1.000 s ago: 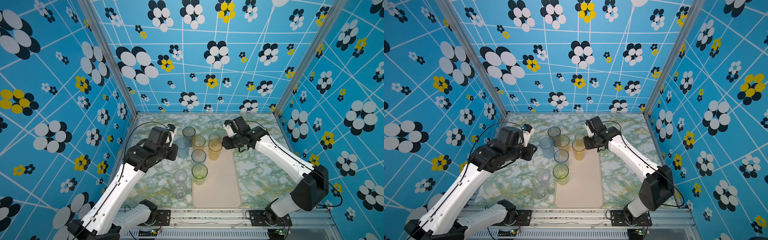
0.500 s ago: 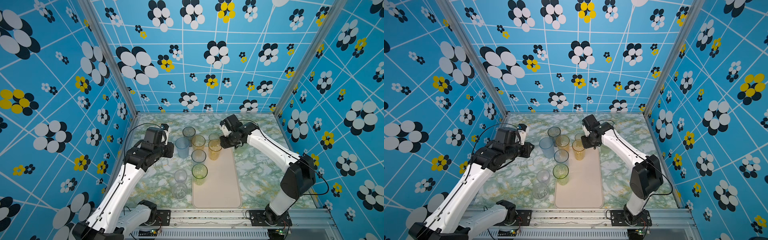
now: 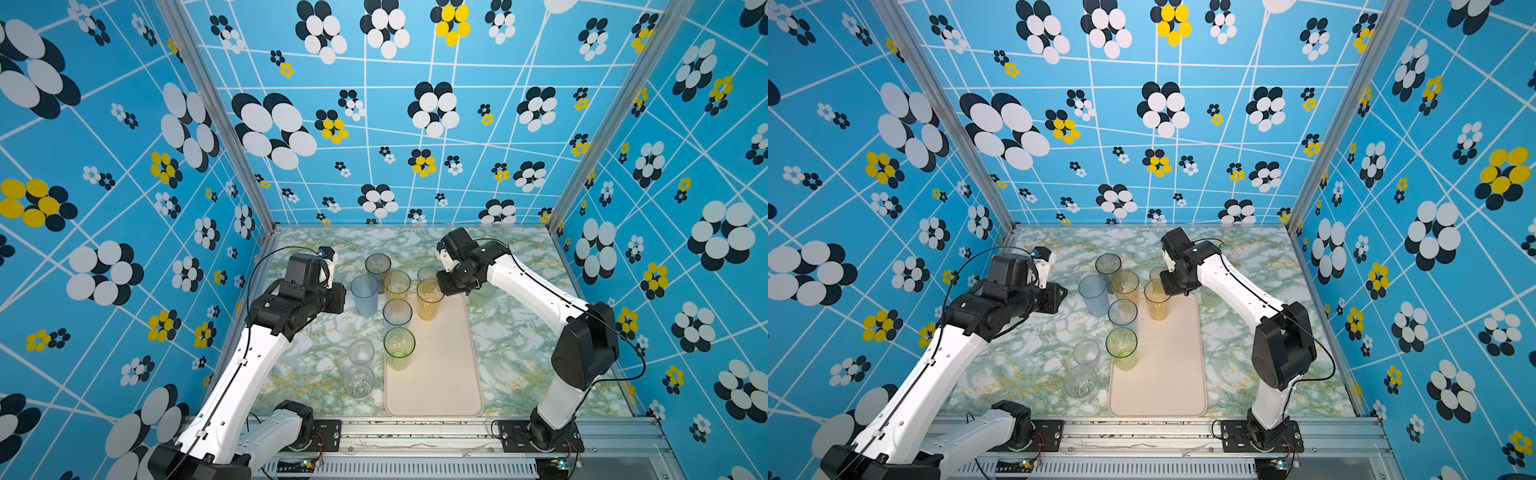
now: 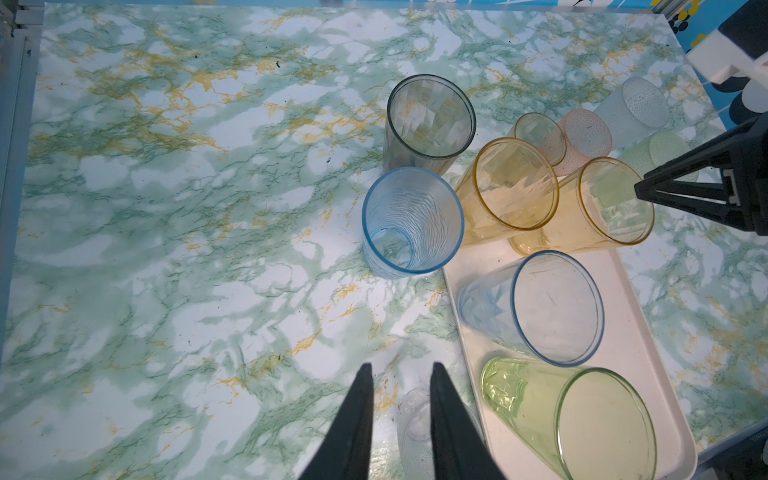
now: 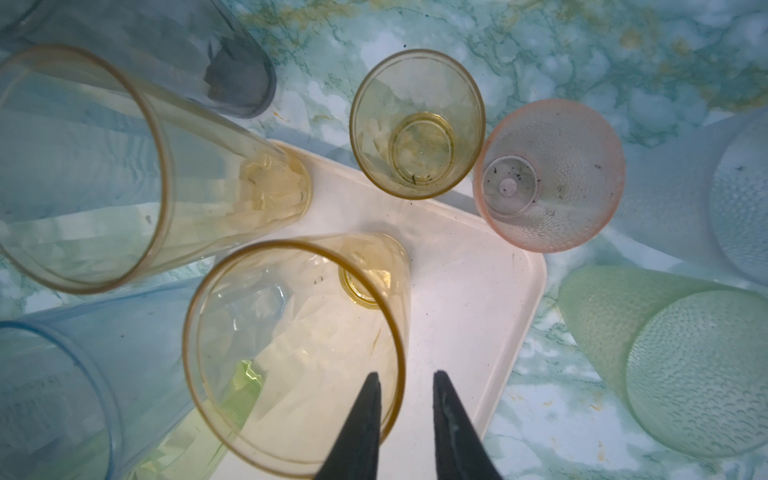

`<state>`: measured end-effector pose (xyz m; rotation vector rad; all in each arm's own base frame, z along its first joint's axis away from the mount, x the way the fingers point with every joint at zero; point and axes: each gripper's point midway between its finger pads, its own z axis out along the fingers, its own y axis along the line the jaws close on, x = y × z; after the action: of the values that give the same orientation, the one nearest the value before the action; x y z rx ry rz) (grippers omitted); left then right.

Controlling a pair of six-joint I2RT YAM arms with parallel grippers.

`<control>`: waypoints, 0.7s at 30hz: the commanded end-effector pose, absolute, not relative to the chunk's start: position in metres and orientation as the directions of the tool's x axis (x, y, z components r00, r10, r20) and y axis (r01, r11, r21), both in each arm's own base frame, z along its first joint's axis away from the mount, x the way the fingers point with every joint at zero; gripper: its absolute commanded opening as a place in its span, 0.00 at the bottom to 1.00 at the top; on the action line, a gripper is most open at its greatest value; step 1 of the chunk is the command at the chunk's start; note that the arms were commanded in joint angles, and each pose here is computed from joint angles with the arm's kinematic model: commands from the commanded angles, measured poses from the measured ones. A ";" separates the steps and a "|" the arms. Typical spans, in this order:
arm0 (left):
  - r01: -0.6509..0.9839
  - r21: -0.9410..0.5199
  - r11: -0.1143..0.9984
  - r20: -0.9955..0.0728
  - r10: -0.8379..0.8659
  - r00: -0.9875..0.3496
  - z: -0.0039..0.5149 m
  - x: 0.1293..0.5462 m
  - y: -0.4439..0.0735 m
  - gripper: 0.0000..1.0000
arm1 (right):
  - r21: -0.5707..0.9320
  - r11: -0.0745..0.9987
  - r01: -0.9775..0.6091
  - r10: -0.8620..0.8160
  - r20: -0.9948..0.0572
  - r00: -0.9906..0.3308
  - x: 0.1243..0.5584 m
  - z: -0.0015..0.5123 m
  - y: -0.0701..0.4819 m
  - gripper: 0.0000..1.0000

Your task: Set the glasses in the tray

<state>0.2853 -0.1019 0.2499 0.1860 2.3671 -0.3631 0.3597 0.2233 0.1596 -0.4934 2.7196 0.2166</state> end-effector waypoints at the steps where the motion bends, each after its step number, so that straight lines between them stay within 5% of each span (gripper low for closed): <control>1: 0.249 -0.210 0.946 -0.679 0.042 -0.733 0.244 0.287 -0.103 0.26 | 0.074 0.926 -0.370 -0.318 -0.374 -0.871 0.364 0.161 0.222 0.23; 12: 0.243 -0.207 0.948 -0.681 0.039 -0.731 0.245 0.289 -0.098 0.26 | 0.079 0.923 -0.376 -0.326 -0.355 -0.876 0.368 0.154 0.227 0.19; 21: 0.241 -0.209 0.948 -0.681 0.036 -0.732 0.245 0.289 -0.096 0.26 | 0.080 0.920 -0.383 -0.332 -0.358 -0.873 0.369 0.155 0.230 0.07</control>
<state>0.2884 -0.0953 0.2484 0.1720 2.3718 -0.3612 0.3674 0.2288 0.1514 -0.5108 2.7390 0.2092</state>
